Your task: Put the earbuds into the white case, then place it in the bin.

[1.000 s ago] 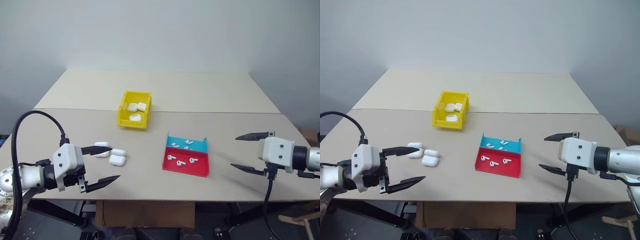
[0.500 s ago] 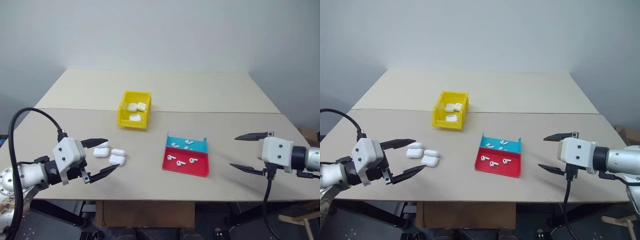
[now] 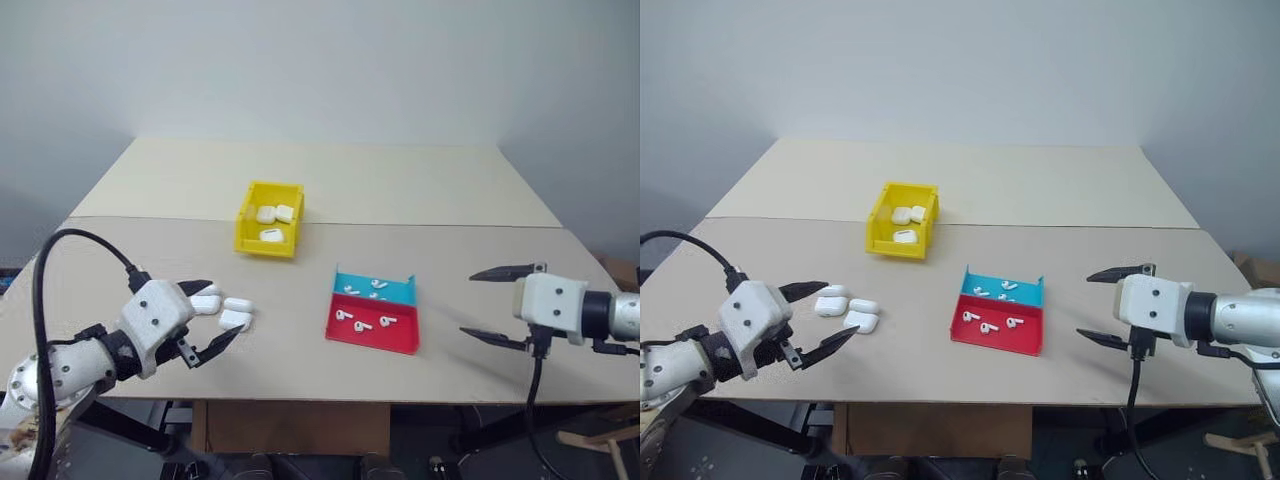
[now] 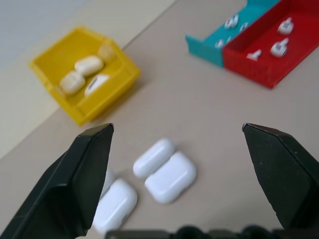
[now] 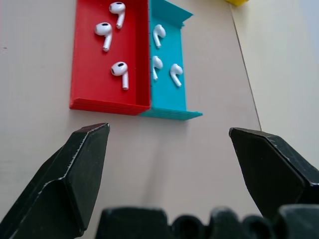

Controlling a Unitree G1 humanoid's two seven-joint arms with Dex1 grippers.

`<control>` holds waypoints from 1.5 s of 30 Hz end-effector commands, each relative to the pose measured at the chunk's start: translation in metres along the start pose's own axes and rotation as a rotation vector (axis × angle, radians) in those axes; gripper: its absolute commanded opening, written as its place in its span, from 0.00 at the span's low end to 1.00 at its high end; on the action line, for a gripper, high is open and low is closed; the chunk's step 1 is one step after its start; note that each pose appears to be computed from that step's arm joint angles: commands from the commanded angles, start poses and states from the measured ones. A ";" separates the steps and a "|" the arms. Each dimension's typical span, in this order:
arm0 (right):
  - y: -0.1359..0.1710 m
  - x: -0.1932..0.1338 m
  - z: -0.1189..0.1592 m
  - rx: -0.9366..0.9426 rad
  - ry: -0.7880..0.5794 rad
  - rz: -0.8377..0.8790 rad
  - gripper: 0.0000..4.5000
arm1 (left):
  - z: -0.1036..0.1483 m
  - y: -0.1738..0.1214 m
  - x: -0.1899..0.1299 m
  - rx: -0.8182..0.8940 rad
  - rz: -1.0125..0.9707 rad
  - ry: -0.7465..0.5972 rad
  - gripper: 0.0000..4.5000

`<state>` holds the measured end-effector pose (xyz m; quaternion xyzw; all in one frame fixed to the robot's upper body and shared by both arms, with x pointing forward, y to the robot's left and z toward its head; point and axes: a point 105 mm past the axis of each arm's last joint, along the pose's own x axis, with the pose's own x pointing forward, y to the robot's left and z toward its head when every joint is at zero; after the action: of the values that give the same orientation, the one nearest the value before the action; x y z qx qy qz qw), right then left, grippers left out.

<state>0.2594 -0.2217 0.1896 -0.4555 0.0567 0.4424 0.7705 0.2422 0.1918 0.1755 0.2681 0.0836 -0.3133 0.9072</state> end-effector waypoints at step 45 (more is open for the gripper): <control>0.020 0.001 0.005 0.059 0.082 -0.098 0.99 | -0.009 0.000 0.066 -0.588 0.261 0.592 1.00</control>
<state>0.2439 -0.2144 0.1695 -0.4422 0.0950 0.3983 0.7980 0.2917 0.1624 0.1392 0.0808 0.4008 -0.0703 0.9099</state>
